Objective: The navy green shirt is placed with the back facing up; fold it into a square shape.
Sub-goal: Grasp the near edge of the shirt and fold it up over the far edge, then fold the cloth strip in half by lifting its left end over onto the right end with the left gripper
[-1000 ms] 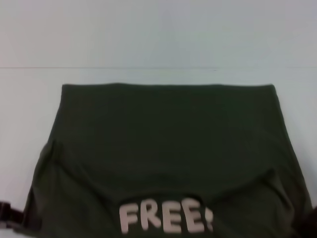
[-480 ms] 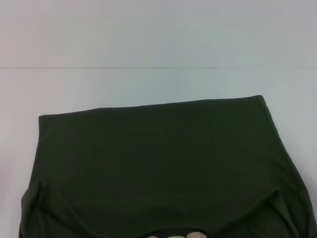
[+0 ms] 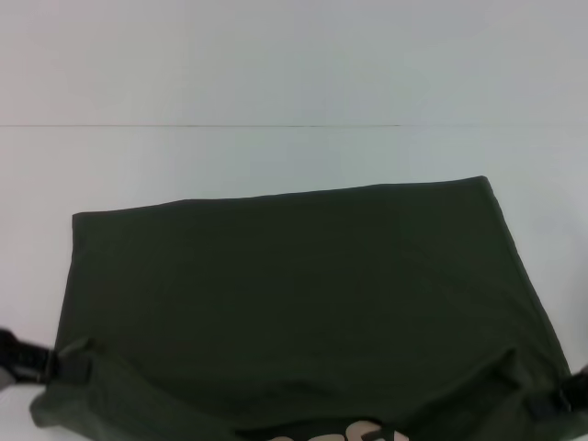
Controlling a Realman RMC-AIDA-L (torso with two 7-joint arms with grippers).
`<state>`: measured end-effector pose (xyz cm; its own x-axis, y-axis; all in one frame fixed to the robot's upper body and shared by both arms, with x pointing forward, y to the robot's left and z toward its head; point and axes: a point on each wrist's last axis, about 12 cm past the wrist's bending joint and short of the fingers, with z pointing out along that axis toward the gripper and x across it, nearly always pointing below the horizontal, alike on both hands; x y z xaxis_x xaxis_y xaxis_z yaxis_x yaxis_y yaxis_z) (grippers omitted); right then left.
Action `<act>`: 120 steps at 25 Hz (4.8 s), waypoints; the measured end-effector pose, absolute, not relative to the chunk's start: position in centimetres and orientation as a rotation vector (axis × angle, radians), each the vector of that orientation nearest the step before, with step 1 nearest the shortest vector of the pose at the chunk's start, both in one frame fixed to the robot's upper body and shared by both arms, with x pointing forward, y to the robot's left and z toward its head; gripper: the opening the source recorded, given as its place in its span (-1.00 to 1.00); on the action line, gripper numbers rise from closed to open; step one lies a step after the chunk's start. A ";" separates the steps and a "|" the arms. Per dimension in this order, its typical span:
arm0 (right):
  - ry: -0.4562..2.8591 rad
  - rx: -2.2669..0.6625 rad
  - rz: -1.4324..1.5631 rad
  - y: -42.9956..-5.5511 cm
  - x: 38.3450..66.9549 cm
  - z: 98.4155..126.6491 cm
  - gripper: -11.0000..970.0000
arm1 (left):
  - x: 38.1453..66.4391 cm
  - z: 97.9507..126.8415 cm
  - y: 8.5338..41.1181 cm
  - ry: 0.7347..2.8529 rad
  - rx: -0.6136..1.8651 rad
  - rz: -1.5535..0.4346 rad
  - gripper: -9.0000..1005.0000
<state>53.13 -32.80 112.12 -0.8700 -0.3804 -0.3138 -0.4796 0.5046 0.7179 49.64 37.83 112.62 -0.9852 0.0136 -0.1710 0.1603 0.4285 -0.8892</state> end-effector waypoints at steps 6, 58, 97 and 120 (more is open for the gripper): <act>2.497 -0.420 1.272 -34.8 55.0 113.2 -0.90 | 51.0 112.9 38.6 2.382 -0.045 -1.554 -0.91; 2.136 0.083 0.665 -28.2 63.6 107.2 -0.79 | 56.2 104.0 34.1 1.974 -0.481 -0.878 -0.89; 1.752 -1.172 0.808 -21.5 57.0 106.2 0.91 | 50.2 107.0 37.9 2.091 -0.221 -1.222 0.78; 1.768 -1.165 0.786 -21.4 57.2 106.0 0.91 | 52.7 104.6 37.2 2.258 -0.299 -0.964 0.77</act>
